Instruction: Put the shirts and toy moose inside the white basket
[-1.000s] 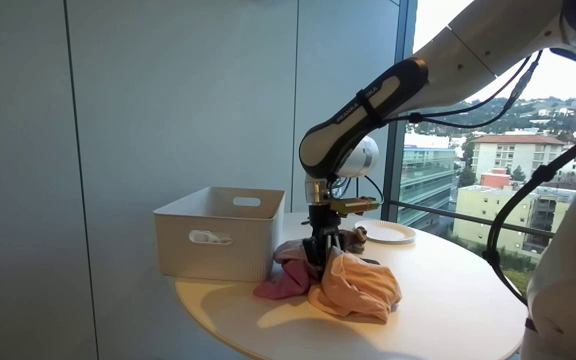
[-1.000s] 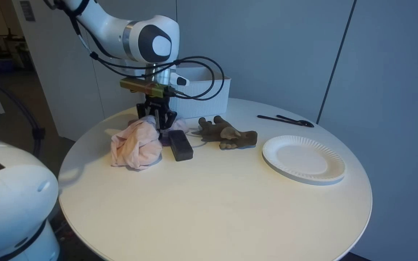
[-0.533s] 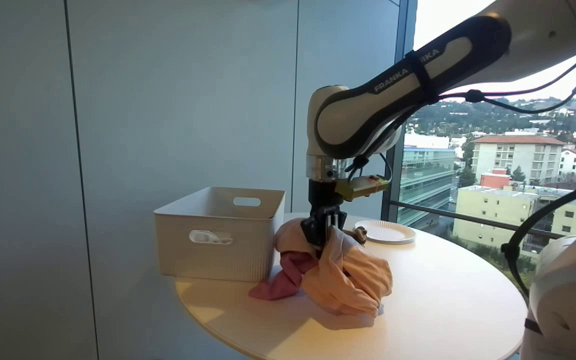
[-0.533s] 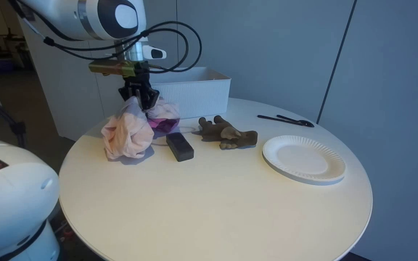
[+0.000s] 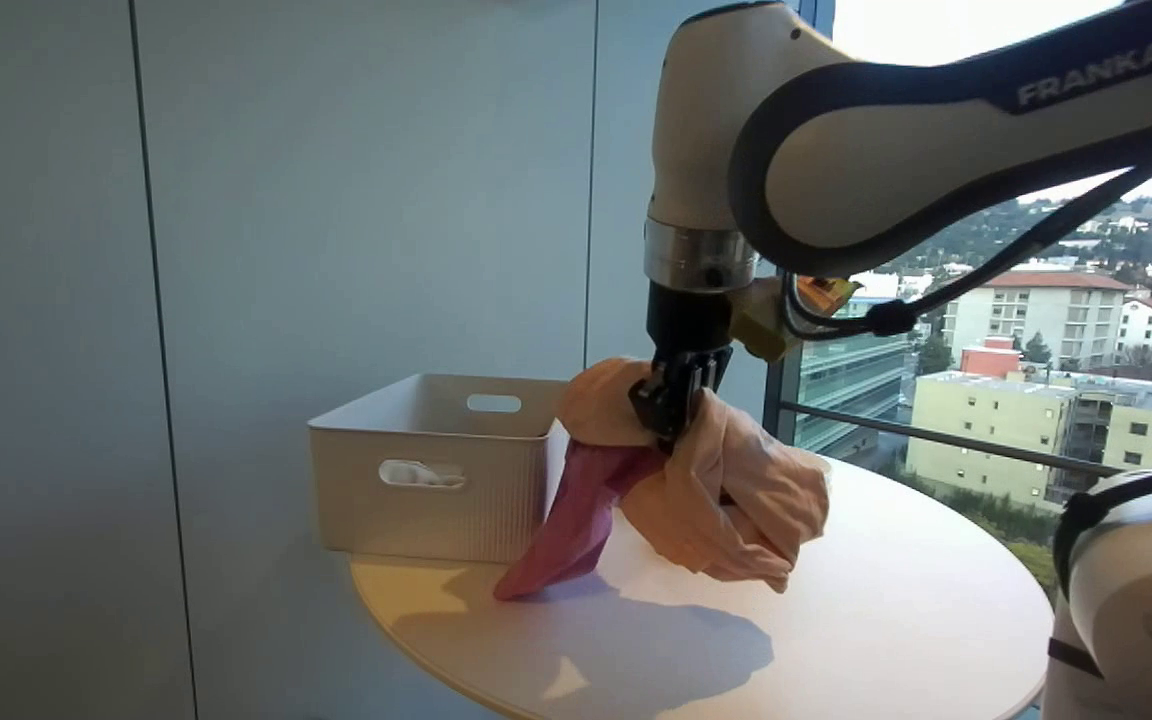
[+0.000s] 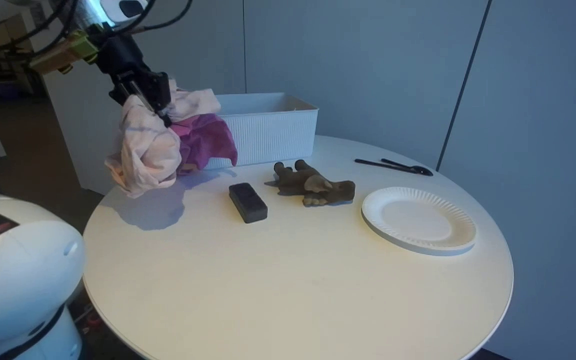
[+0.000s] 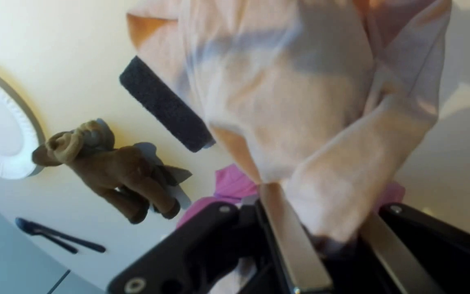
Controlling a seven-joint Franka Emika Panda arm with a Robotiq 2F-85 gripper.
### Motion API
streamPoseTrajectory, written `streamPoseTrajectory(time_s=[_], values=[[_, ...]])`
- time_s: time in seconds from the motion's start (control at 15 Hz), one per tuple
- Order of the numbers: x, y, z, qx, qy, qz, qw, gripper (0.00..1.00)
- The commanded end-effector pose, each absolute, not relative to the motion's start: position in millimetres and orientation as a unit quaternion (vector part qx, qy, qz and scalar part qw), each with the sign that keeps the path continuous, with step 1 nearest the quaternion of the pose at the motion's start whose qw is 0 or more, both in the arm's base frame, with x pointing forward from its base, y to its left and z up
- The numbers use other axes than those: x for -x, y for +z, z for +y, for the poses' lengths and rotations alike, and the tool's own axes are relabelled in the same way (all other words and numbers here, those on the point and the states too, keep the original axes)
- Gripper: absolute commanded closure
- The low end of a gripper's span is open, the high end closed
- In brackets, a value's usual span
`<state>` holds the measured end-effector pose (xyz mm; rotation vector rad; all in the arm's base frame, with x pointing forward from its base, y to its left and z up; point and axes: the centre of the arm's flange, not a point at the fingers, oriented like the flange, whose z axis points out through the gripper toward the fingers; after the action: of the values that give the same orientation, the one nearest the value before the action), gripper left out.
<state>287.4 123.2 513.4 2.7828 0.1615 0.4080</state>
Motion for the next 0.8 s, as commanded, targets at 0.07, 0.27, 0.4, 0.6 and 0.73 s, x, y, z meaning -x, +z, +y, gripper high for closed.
streamPoseTrajectory(time_s=[0.07,0.27,0.4,0.6,0.73], values=[[-260.3,585.2,160.2,-0.939,0.236,0.098,0.231,0.89],[-274.5,637.3,194.7,-0.908,0.312,0.1,0.261,0.89],[-298.3,669.8,216.5,-0.885,0.362,0.092,0.279,0.89],[-342.8,698.9,228.1,-0.848,0.425,0.062,0.311,0.89],[-383.5,705.4,224.0,-0.835,0.436,0.024,0.336,0.89]])
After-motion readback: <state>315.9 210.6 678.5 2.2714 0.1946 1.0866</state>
